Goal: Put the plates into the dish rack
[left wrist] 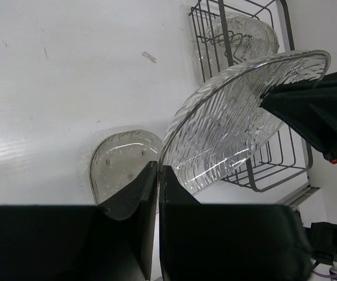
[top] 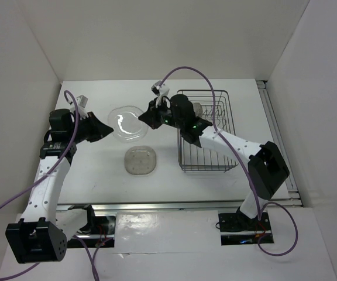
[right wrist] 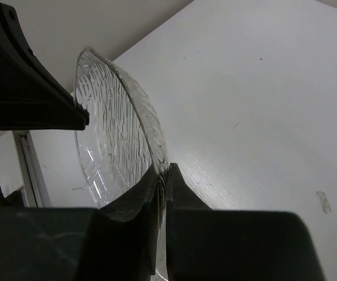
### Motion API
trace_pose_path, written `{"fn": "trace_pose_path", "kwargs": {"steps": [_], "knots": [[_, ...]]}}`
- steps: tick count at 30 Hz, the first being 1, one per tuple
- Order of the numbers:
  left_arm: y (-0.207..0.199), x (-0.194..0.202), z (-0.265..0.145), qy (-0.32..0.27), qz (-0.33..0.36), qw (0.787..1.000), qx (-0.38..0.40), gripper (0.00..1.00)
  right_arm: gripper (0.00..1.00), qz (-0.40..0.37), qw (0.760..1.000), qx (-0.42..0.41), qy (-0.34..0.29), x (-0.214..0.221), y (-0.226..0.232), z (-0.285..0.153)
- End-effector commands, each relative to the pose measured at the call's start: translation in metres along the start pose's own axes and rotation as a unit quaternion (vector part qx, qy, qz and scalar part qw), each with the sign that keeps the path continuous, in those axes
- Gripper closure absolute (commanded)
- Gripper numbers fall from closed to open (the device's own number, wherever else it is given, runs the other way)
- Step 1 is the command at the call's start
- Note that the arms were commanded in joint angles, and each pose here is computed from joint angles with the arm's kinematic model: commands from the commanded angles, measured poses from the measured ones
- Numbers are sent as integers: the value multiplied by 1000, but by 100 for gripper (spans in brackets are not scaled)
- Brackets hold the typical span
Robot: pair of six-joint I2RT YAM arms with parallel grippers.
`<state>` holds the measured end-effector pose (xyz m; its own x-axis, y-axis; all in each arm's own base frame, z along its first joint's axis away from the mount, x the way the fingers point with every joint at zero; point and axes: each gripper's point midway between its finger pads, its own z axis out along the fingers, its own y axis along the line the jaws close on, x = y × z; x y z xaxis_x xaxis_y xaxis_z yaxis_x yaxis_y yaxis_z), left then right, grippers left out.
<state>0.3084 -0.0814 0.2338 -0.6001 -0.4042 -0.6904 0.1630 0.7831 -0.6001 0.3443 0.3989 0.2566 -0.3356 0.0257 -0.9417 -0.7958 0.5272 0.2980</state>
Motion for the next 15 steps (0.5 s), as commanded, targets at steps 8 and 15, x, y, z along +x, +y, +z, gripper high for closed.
{"fn": "trace_pose_path", "kwargs": {"steps": [8, 15], "knots": [[-11, -7, -1, -9, 4, 1000, 21, 42, 100, -9, 998, 59, -37, -34, -1, 3], [-5, -12, -7, -29, 2, 1000, -10, 0, 100, 21, 957, 269, -103, -72, -65, -48]]}}
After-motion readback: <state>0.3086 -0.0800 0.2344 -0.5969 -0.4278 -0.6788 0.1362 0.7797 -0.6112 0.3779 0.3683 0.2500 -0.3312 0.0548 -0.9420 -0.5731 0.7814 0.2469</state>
